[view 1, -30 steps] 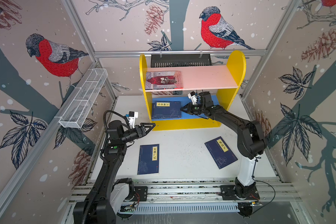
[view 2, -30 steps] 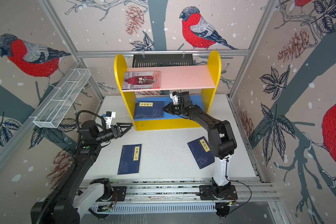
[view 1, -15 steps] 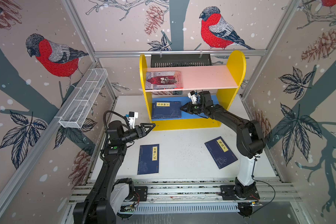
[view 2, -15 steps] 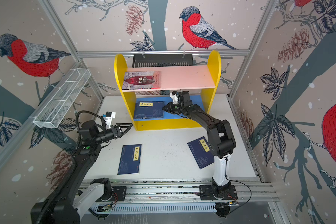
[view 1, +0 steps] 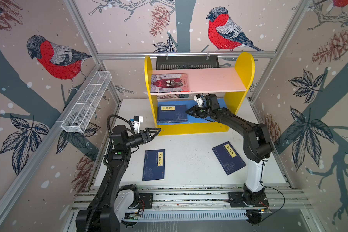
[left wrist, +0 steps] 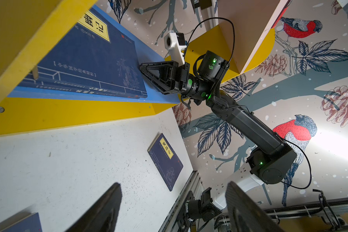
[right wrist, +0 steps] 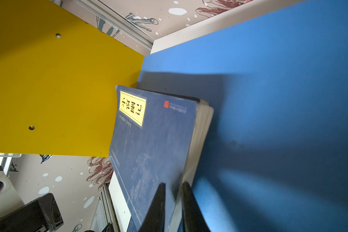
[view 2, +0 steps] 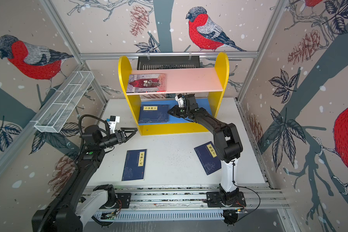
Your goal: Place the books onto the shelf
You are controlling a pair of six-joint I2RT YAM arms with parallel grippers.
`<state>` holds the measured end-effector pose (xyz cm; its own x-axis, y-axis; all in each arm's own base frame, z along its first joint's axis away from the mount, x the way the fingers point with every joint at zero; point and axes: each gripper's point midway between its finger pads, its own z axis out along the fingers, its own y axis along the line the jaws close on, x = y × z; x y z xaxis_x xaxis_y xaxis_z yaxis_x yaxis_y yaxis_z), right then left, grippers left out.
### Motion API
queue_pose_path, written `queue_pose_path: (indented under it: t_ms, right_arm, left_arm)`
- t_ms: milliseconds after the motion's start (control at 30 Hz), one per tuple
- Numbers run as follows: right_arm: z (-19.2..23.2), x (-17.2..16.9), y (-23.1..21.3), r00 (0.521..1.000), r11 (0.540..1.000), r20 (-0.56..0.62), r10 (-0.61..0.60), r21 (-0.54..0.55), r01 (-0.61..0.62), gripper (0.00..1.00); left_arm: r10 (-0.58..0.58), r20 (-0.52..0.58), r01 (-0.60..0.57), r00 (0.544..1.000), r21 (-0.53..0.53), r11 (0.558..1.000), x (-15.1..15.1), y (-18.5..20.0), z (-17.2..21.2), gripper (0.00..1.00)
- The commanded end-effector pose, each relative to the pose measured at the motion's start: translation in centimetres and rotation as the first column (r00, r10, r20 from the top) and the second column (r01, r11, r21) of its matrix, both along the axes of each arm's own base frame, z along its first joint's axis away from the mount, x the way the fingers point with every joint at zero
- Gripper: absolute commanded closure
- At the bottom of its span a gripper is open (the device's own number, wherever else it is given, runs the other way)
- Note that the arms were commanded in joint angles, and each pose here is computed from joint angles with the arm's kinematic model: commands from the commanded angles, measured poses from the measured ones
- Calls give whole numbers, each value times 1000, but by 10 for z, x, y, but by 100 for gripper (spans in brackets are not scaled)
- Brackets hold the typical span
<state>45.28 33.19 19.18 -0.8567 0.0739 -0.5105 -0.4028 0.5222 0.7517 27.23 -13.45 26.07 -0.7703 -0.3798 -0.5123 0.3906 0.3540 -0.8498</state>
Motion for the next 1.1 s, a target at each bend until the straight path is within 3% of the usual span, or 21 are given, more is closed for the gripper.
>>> queue_pose_path:
  t_ms: [0, 1067]
  right_arm:
    - [6, 0, 5, 1000, 1000, 12, 13, 22, -13, 82]
    - [7, 2, 11, 1000, 999, 13, 18, 27, -18, 82]
  left_arm:
    - [-12, 50, 12, 999, 0, 1000, 0, -1, 7, 18]
    - [-15, 52, 15, 999, 1, 1000, -1, -2, 7, 18]
